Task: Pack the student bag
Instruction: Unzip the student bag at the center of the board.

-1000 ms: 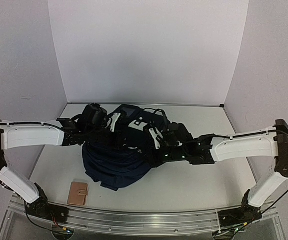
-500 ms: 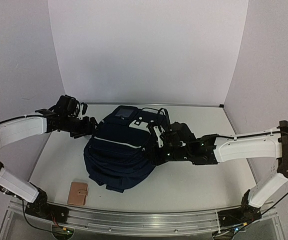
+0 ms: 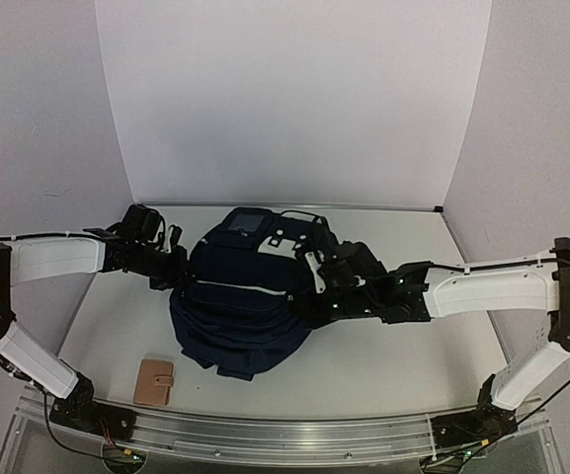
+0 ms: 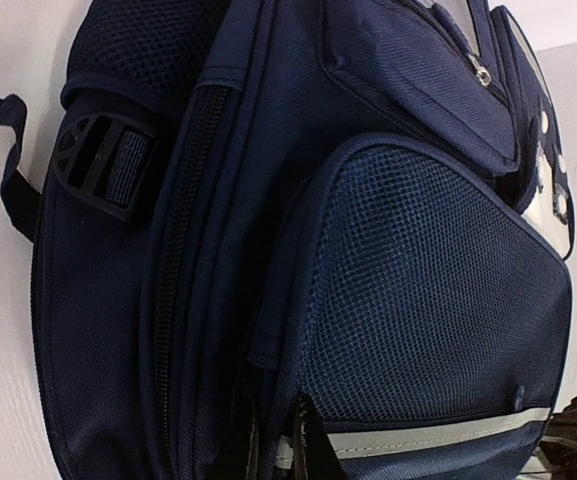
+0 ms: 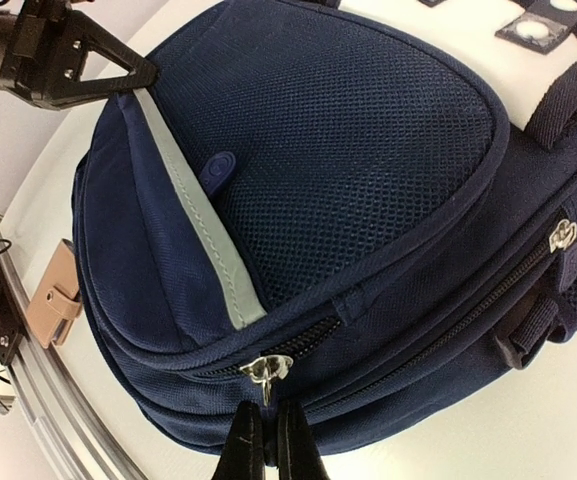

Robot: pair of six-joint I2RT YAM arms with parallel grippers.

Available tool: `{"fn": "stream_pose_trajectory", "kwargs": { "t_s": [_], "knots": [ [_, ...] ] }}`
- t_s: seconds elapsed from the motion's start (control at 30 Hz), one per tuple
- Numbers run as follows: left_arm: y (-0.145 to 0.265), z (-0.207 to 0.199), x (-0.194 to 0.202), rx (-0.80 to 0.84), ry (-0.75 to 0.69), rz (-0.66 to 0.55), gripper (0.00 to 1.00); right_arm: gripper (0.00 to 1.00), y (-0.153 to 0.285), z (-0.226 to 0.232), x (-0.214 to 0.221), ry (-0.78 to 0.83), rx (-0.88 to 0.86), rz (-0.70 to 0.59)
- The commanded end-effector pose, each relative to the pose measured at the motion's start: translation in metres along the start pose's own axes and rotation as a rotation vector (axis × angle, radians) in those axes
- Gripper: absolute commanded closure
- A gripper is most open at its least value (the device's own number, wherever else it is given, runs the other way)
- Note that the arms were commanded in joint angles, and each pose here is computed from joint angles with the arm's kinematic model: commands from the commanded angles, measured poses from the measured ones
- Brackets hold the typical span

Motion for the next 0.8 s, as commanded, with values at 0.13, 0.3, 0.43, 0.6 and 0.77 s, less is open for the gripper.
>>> {"fn": "stream_pose_trajectory", "kwargs": {
  "t_s": [0.13,0.3,0.43,0.6,0.77],
  "knots": [
    [0.005,-0.018,-0.004,0.125,0.109,-0.065,1.00,1.00,0.001,0.032,0.009,0.068,0.063,0.074],
    [0.011,-0.024,-0.004,0.123,0.135,-0.120,1.00,1.00,-0.010,0.061,0.018,0.079,0.068,0.093],
    [0.011,-0.031,0.003,0.145,0.133,-0.116,1.00,1.00,-0.023,0.079,0.014,0.051,0.081,0.077],
    [0.010,-0.042,0.019,0.164,0.119,-0.099,1.00,1.00,-0.040,0.090,-0.008,-0.031,0.112,0.021],
    [0.013,-0.053,0.035,0.185,0.118,-0.099,1.00,1.00,-0.055,0.098,-0.025,-0.059,0.131,-0.019]
  ]
}}
Point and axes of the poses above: each gripper's point midway between its finger pads, its own y axis back along the fingers, its own z axis along the line the jaws close on, x = y × z, the point moved 4 cm from there along y, back along the fingers, and after that the axes turned 11 degrees about y, right-handed, at the moved point
